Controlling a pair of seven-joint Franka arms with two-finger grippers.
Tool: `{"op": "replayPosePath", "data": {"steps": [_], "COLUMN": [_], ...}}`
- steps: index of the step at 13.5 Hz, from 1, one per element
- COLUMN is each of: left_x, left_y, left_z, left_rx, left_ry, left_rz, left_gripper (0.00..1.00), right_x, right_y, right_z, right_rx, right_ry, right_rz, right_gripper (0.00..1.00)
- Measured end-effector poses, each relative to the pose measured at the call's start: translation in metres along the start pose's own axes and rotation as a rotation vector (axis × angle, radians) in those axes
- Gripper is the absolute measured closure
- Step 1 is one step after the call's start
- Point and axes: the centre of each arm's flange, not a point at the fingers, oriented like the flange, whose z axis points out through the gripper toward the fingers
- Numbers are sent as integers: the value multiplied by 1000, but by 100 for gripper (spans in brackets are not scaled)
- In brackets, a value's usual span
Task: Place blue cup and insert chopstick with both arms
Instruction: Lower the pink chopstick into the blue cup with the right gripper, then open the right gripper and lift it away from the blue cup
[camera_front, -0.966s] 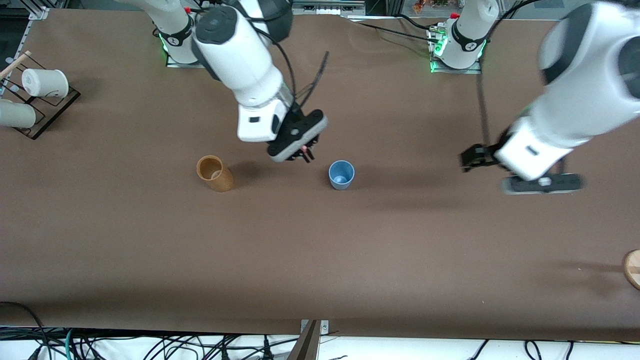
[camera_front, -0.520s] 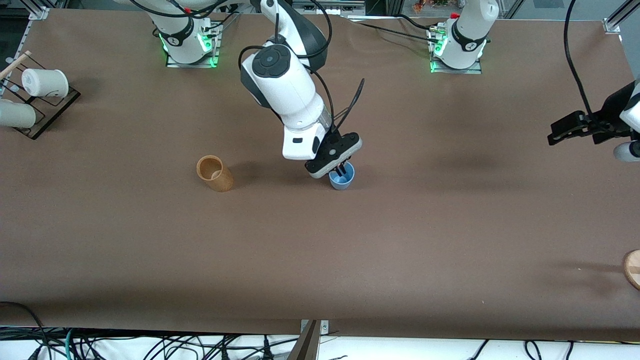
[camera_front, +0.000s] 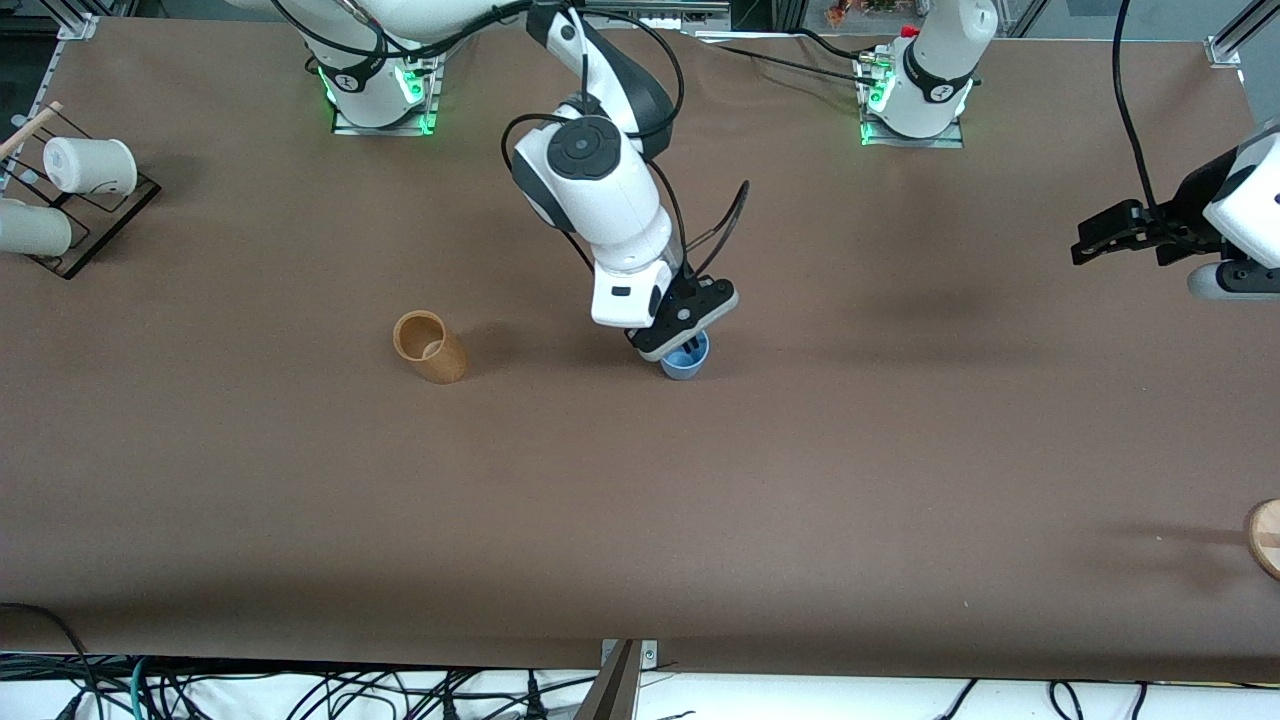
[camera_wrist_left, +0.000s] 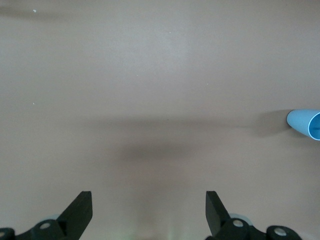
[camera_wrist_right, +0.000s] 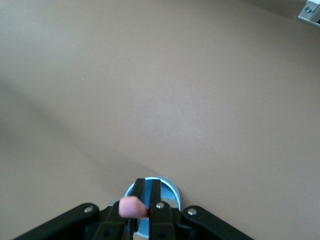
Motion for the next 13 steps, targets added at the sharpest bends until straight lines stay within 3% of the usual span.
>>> {"op": "replayPosePath", "data": {"steps": [3, 7, 11, 13], "left_x": [1, 1, 1, 1], "left_y": [0, 2, 6, 6], "left_z": [4, 5, 5, 5], "left_rx": [0, 1, 1, 1], "left_ry": [-8, -7, -8, -8], "left_rz": [1, 3, 11, 11], "left_gripper": [0, 0, 0, 0], "right_x": [-2, 5, 16, 19], "right_y": [-3, 10, 65, 124], "right_z": [10, 2, -39, -79], "right_rx": [-9, -26, -116, -159], "right_ry": [11, 17, -63, -122], "right_rz": [6, 24, 87, 153], "right_gripper": [88, 45, 0, 0]}}
